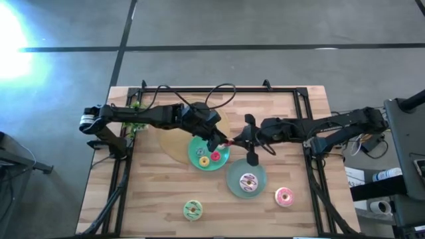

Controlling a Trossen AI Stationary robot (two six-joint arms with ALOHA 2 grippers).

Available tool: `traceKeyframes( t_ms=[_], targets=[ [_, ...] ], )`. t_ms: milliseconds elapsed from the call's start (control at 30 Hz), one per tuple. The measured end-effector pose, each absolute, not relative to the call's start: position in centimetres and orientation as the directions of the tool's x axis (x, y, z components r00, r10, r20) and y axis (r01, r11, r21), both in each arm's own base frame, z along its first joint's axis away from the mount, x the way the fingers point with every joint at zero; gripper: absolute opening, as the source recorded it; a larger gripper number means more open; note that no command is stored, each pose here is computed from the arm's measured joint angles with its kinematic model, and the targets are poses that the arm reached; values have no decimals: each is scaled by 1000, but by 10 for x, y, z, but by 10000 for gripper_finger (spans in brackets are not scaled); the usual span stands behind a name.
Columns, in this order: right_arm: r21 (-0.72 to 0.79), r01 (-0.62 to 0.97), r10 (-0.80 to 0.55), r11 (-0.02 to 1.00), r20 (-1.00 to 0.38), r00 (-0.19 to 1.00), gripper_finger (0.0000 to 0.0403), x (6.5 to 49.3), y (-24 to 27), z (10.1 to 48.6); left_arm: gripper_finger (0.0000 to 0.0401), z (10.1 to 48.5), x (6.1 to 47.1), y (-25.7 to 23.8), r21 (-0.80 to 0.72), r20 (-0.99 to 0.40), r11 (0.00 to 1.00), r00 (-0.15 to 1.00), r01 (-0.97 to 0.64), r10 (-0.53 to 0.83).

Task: Pick & Place donuts
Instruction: Put the small orange doughnut on the blue plate

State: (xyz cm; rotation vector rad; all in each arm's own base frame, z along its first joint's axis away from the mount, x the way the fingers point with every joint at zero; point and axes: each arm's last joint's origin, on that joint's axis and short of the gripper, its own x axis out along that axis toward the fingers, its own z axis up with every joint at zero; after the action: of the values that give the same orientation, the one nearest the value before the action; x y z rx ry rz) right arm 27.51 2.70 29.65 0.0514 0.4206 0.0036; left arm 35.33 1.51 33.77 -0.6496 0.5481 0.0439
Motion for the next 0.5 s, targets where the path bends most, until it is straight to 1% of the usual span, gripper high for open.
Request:
traceKeyframes(
  t_ms=[100,167,367,500],
  targets=[
    [112,55,1,992,-447,894,17,281,22,287,130,335,348,16,-517,-550,816,831,-258,-86],
    [153,94,-9,984,-480,877,17,287,19,278,140,333,342,15,-480,-594,828,802,-288,-66],
    [245,210,-32,946,-575,818,18,311,12,247,144,344,312,2,-354,-682,853,730,-384,45],
    [286,273,-40,918,-620,784,18,338,3,231,144,355,287,-9,-269,-699,856,701,-441,142]
  ],
)
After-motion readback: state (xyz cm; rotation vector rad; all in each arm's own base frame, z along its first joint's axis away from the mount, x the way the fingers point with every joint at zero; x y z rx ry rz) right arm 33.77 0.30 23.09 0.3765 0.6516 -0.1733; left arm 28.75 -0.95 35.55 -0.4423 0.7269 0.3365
